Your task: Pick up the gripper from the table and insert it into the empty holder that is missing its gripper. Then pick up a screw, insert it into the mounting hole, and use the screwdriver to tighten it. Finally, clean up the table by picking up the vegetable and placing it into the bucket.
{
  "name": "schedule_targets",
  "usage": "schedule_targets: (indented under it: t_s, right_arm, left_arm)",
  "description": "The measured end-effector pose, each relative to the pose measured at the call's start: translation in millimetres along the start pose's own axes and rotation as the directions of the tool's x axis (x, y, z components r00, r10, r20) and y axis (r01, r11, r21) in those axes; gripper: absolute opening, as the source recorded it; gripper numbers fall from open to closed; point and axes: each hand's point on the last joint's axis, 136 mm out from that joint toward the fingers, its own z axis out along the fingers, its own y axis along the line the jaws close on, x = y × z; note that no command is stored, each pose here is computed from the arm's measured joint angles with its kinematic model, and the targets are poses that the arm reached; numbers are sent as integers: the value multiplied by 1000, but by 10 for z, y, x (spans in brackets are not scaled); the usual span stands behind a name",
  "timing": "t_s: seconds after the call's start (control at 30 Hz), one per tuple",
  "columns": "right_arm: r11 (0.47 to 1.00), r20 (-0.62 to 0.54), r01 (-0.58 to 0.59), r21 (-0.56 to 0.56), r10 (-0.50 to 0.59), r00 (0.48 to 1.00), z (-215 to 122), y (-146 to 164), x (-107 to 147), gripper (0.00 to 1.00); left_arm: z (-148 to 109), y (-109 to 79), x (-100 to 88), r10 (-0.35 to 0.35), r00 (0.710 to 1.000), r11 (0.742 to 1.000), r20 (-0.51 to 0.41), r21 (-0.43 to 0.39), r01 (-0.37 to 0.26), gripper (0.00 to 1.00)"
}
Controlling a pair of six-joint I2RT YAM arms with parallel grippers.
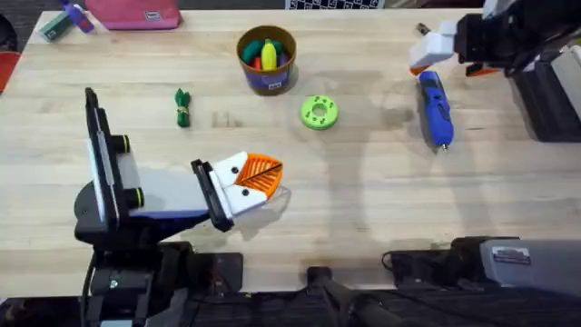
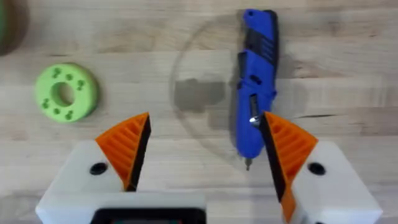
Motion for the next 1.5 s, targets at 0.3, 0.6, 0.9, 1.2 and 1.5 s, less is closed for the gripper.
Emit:
schedule_targets:
  t_s: [0.3,0.6,0.9,1.2,1.5]
  right_arm:
    - [996,-130,-65,59,72,989,478,-538,82,993]
    - [997,-239,-25,74,42,970,945,-651,174,994]
    - [997,-264,-11,77,31,964,1297,-755,152,994]
    - [997,-261,-6,81,27,965,1499,-843,129,987]
    - [996,-232,-2,84,22,972,1518,-855,55,902]
  left_arm:
    - [0,0,0,0,1000,1000,0,0,0,18]
    - [0,0,0,0,1000,1000,0,0,0,18]
    - [0,0,0,0,1000,1000,0,0,0,18]
    - [0,0,0,0,1000,1000,0,0,0,18]
    - [0,0,0,0,1000,1000,0,0,0,18]
